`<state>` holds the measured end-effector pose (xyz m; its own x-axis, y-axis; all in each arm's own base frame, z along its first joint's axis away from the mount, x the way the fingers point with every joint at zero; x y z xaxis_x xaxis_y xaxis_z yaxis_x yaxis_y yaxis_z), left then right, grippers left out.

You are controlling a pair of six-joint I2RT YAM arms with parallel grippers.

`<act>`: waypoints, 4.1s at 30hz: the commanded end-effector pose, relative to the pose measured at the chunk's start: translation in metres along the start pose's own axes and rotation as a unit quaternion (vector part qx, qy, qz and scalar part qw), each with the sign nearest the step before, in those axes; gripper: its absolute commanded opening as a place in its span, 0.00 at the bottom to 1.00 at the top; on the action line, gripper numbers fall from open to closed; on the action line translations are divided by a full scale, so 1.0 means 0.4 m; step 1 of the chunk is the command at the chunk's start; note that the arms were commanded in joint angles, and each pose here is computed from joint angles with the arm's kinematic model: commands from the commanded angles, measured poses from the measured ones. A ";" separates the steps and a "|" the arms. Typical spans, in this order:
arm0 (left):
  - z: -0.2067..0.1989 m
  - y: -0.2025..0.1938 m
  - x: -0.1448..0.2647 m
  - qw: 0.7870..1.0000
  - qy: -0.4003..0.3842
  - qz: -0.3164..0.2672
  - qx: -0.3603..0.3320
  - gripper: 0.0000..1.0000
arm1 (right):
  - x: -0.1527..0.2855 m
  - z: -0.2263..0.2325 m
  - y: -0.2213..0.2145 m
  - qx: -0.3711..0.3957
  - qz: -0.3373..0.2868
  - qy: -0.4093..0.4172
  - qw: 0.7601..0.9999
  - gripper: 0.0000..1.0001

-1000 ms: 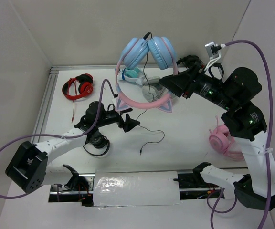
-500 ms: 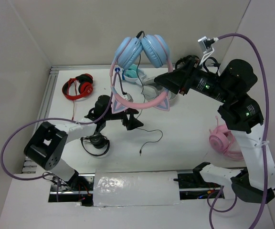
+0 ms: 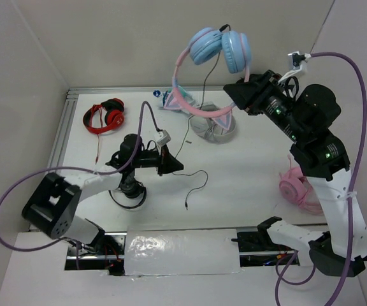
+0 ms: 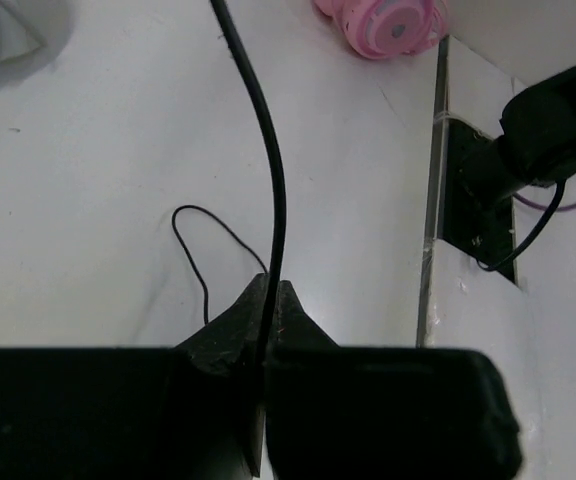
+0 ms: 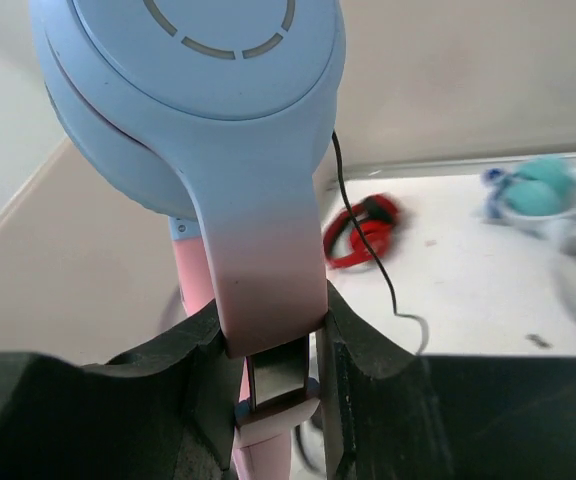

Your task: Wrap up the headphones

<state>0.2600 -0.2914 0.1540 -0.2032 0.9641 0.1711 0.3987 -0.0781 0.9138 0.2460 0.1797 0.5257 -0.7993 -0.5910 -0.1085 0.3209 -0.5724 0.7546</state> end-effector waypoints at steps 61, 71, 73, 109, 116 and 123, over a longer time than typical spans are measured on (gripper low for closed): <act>0.128 0.574 0.280 0.949 0.232 -0.112 -0.181 0.00 | 0.041 -0.148 -0.456 0.095 0.343 0.288 0.889 0.00; 0.001 0.610 0.278 0.949 0.140 -0.140 -0.246 0.06 | -0.018 -0.211 -0.512 0.028 0.381 0.265 0.886 0.00; -0.007 0.611 0.285 0.945 0.143 -0.145 -0.255 0.09 | -0.025 -0.209 -0.510 0.019 0.379 0.263 0.887 0.00; -0.063 0.269 0.124 0.978 -0.147 -0.041 -0.143 0.99 | -0.066 -0.005 -0.299 0.050 0.247 0.263 0.931 0.00; -0.089 0.208 0.095 0.977 -0.176 -0.025 -0.119 0.99 | -0.079 0.026 -0.211 0.069 0.183 0.224 0.955 0.00; -0.096 0.146 0.084 0.979 -0.178 -0.022 -0.099 0.99 | -0.052 0.062 -0.137 0.078 0.127 0.206 0.967 0.00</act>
<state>0.2474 -0.2713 0.2200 0.0941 0.9941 0.0549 0.2853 -0.0797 0.9551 0.2500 0.2539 0.4386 -0.3728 -0.9275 0.0259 0.5263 -0.1884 0.8291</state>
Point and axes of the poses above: each gripper's point midway between its finger pads, its own x axis back along the fingers, its own z axis along the line the jaws close on, y = z × x, the point moved 1 cm from there along x, back along the fingers, and after that the axes turned 3 degrees about -x, right-handed, at the moved point
